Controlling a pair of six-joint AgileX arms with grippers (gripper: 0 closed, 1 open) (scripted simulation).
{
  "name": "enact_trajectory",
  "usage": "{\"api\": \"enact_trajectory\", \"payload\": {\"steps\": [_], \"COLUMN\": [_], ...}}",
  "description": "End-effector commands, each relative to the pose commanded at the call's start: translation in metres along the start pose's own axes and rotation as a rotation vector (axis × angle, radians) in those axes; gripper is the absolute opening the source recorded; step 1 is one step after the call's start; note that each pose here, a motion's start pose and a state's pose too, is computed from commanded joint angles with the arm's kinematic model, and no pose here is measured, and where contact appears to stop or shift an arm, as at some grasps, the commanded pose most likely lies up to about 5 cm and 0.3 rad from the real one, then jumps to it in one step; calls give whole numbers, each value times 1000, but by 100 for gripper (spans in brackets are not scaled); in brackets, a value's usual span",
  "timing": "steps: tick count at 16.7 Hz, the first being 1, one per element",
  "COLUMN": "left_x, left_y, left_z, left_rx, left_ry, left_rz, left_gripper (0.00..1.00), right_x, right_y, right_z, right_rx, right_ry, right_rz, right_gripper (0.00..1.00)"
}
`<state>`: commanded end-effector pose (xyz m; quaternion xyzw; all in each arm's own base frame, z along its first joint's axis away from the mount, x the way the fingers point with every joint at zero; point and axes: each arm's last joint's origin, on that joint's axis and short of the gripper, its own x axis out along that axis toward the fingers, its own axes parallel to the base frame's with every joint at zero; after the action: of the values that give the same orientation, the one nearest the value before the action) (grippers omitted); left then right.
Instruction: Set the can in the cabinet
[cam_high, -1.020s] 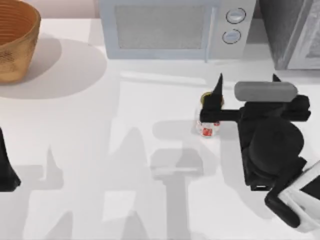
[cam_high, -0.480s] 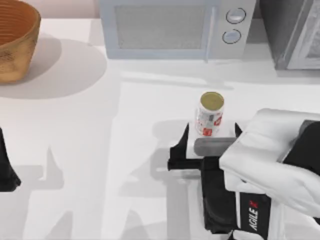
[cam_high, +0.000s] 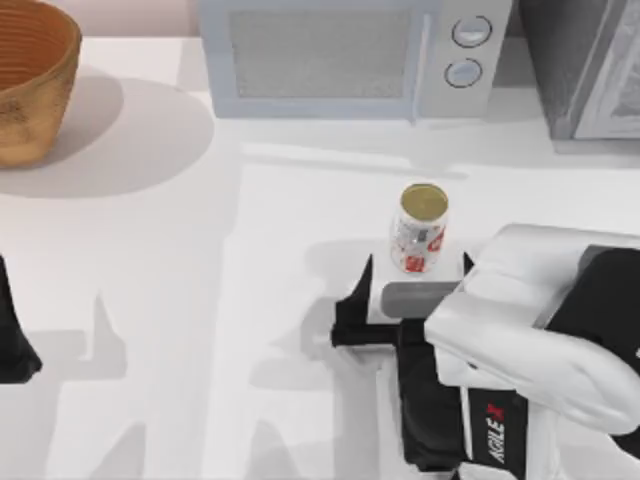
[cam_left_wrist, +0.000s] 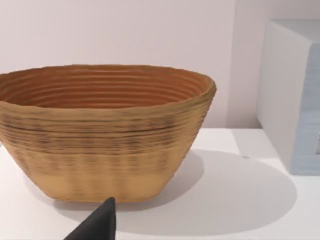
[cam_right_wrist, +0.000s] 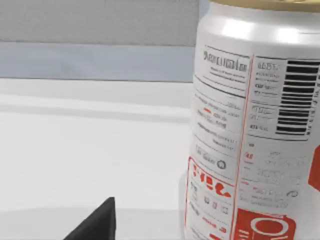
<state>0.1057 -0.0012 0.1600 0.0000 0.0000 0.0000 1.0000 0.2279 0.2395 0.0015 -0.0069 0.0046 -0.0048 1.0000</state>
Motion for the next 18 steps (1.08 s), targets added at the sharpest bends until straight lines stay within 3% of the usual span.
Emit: {"api": "enact_trajectory", "payload": {"steps": [11,17,18], "left_x": [0,0,0], "left_y": [0,0,0], "left_z": [0,0,0], "left_rx": [0,0,0], "left_ry": [0,0,0], "left_rz": [0,0,0], "left_gripper": [100,100,100], "right_x": [51,56,56], "right_y": [-1,-2,-2], "right_z": [9,10,10], "right_rx": [15,15,15], "right_ry": [-15,-15,-15], "right_rz": [-1,-1,-1], "right_gripper": [100,100,92]}}
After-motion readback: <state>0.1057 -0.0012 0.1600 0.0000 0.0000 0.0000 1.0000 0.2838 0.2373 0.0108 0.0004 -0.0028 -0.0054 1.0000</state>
